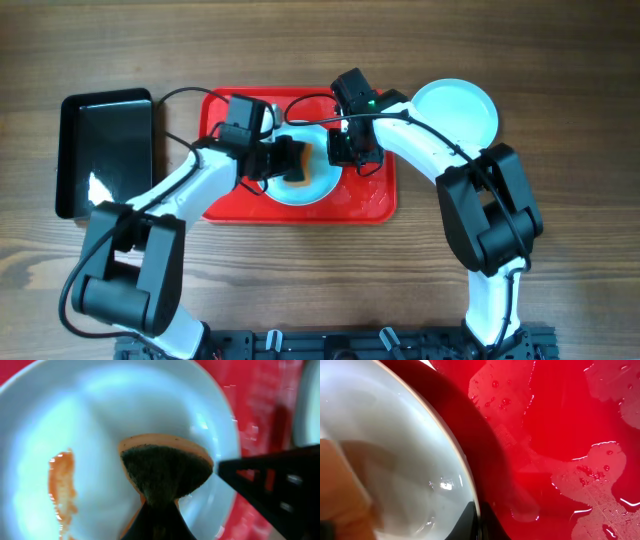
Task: Clean dirty plates on tray and stack at the side
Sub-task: 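Scrub the last white plate with the sponge in the left gripper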
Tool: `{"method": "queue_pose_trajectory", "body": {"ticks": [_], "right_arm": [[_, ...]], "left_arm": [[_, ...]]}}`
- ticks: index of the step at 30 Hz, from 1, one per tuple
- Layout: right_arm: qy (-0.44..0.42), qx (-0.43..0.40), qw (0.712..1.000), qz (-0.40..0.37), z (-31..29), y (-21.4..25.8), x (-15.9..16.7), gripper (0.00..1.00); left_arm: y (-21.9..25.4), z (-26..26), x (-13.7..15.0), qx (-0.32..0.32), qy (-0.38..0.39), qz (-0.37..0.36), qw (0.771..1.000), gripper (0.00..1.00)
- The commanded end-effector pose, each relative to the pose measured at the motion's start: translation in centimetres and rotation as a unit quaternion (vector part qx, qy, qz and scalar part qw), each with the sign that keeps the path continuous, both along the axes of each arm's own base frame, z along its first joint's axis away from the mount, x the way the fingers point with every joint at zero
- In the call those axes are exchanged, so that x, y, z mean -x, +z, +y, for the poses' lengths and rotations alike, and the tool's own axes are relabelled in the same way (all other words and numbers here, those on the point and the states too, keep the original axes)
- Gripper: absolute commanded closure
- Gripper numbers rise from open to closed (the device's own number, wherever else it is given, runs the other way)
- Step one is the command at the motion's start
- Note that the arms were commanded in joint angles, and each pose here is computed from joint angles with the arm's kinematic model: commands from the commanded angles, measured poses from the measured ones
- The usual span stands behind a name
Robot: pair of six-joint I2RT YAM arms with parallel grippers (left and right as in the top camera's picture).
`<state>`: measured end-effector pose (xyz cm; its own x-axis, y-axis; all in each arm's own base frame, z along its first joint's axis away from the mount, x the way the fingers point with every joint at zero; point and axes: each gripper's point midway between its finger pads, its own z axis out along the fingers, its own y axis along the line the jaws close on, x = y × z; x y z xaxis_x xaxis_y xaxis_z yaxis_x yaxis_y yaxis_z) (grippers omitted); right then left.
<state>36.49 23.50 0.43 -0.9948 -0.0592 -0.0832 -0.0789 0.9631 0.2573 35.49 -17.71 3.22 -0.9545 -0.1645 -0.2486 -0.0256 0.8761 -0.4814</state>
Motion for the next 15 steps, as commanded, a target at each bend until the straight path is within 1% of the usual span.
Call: {"method": "queue_pose_trajectory", "body": {"ticks": [1,6,8,12,15], "right_arm": [[-0.008,0.019,1.0,0.007,-0.6,-1.6,-0.2,0.96],[-0.007,0.02,1.0,0.009,-0.6,-1.6,-0.1,0.96],[-0.007,0.022,1.0,0.011,-0.7,-1.7,0.0,0.96],[-0.006,0.023,1.0,0.014,-0.8,-1.7,0.1,0.96],[-0.006,0.025,1.0,0.017,-0.9,-1.7,0.2,0.96]], "left_arm": [[-1.4,1.2,-0.5,-0.094,0.029,-0.025,0.995,0.96],[-1.5,2.6,-1.0,-0.196,0.048,-0.067,0.977,0.96],[-1.7,3.5,-1.0,-0.229,0.057,-0.073,0.969,0.96],[-3.4,5.1,-0.2,-0.268,0.058,-0.045,0.961,0.96],[-4.5,6.9,0.3,-0.309,0.066,-0.029,0.948,0.96]]}}
